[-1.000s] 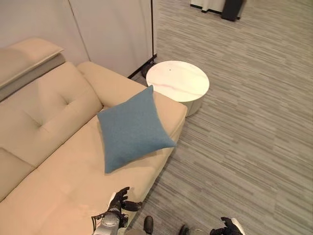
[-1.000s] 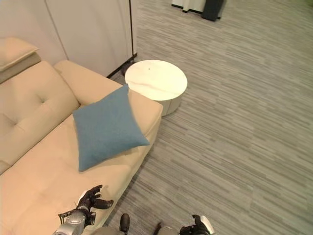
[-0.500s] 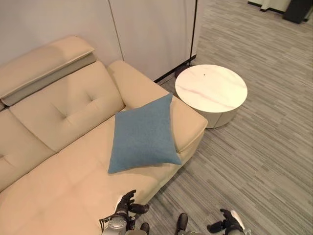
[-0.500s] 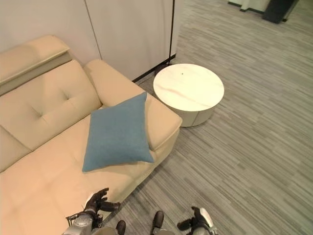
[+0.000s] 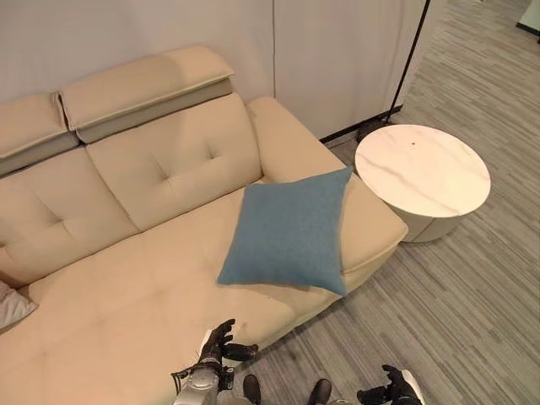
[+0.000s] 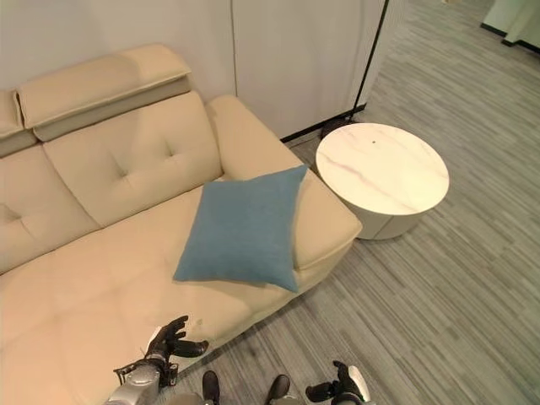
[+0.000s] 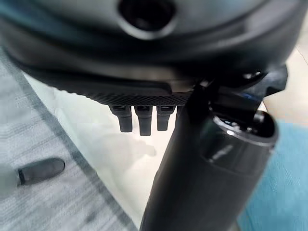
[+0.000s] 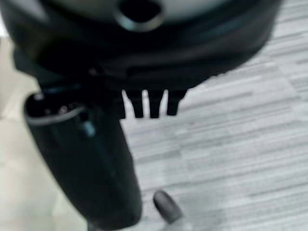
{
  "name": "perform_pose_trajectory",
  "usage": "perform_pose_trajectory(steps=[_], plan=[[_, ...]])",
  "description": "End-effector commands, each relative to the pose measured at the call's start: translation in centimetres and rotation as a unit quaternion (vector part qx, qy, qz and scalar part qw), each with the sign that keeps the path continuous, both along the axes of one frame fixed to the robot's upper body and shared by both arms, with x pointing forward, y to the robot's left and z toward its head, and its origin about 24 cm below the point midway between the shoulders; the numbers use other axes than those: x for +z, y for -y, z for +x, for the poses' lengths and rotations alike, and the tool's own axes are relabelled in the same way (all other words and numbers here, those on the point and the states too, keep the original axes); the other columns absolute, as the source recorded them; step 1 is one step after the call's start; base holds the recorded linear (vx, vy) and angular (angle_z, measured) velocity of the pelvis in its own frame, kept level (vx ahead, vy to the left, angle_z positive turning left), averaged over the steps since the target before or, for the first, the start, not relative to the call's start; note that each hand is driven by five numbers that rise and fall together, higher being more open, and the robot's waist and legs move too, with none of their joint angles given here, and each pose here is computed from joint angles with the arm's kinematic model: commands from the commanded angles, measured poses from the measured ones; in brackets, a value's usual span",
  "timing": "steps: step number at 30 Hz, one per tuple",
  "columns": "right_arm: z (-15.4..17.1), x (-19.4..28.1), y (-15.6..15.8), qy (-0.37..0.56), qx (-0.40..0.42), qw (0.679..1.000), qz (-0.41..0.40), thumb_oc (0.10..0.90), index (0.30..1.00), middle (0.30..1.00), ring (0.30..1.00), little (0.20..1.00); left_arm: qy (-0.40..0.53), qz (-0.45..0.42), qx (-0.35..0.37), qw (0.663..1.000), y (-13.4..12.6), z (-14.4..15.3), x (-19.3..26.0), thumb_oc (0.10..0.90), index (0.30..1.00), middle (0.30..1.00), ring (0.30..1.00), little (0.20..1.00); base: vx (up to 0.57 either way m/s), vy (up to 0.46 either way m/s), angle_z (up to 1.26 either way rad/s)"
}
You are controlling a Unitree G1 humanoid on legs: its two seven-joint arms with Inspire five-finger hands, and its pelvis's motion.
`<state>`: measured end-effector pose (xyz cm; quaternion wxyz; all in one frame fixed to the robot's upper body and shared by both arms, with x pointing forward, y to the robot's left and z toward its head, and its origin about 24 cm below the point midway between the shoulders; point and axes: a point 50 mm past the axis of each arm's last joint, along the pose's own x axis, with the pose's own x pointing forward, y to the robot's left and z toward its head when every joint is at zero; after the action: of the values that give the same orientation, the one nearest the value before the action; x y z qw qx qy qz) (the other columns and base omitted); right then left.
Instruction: Pick up all the scattered cushions and arrange them neatly on the sofa.
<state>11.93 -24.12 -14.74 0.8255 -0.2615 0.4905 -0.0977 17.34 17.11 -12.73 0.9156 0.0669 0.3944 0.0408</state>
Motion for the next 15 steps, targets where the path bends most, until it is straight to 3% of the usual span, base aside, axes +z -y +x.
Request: perform_pose_trajectory(steps=[1, 15], plan=[[1.44, 0.70, 0.23, 0.033, 0.015, 0.999, -0.027, 0.800, 0.900, 0.900, 0.900, 0.900, 0.076, 0.000, 0.024, 0.997, -0.48, 2.68, 1.98, 0.800, 0.900, 0.900, 0.900, 0.900, 0.04, 0.082, -0.04], [2.30, 0.81, -0.51, 0.035, 0.040, 0.998, -0.024, 0.800, 0.900, 0.900, 0.900, 0.900, 0.098, 0.003, 0.047, 0.994, -1.22, 3.18, 2.57, 0.800, 0.900, 0.900, 0.900, 0.900, -0.01, 0.095, 0.00]])
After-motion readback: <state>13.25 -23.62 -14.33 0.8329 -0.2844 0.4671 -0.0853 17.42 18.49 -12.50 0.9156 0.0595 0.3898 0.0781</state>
